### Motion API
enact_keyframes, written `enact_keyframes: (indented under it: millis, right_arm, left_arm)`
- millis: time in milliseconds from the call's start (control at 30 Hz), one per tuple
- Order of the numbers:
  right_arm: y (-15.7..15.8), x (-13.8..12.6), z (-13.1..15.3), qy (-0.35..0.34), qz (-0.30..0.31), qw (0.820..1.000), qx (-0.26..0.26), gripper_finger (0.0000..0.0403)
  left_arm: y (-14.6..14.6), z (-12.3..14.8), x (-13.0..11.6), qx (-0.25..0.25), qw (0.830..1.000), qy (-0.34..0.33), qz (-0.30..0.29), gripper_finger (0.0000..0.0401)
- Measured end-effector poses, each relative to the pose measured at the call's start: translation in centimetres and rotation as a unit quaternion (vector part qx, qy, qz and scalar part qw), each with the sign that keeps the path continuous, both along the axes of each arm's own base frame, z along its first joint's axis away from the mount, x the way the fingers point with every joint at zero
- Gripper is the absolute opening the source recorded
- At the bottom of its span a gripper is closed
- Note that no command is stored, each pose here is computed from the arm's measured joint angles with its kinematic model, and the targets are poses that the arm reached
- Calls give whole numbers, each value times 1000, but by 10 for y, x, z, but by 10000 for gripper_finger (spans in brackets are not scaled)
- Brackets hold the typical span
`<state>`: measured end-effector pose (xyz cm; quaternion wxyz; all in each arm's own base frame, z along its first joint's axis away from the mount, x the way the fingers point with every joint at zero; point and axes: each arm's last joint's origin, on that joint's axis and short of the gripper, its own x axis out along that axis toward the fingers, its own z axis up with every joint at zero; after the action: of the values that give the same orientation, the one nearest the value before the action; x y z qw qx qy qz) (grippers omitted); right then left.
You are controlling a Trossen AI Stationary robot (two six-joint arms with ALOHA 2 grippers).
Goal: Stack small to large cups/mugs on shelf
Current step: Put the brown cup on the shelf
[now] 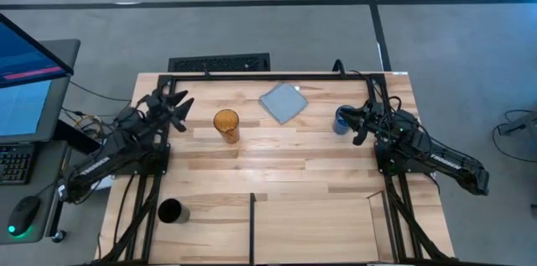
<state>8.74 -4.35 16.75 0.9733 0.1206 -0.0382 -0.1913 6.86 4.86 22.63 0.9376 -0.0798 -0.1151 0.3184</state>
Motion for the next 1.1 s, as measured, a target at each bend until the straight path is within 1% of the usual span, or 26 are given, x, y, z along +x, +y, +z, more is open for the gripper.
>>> enact_keyframes:
  millis: [100, 200, 367, 433, 567, 700, 767, 867, 1000, 1100]
  right_arm:
    - [0, 0, 0, 0, 0, 1000, 0, 113]
    - [0, 0, 0, 0, -2, 1000, 0, 113]
    - [-1, 0, 0, 0, -12, 1000, 0, 113]
    - [-1, 0, 0, 0, -12, 1000, 0, 113]
    - [-1, 0, 0, 0, -11, 1000, 0, 113]
    - [-1, 0, -1, 2, -11, 1000, 1, 113]
    - [-1, 0, 0, 2, -11, 1000, 1, 113]
    - [-1, 0, -1, 2, -11, 1000, 1, 113]
    - [-1, 0, 0, 2, -11, 1000, 1, 113]
    - [-1, 0, 0, 2, -11, 1000, 1, 113]
  left_arm:
    - [-2, 19, 0, 19, 1000, 9, -17, 203]
    - [-1, 41, 2, 15, 999, 28, -35, 203]
    - [5, 80, 15, -5, 992, 112, -64, 203]
    - [9, 95, 22, -29, 985, 152, -77, 203]
    - [19, 117, 37, -98, 962, 239, -85, 203]
    - [33, 127, 58, -157, 933, 312, -88, 203]
    - [41, 128, 70, -180, 918, 341, -89, 203]
    - [54, 129, 90, -202, 904, 366, -90, 203]
    - [71, 125, 115, -244, 881, 395, -87, 203]
    - [81, 118, 130, -274, 857, 429, -85, 203]
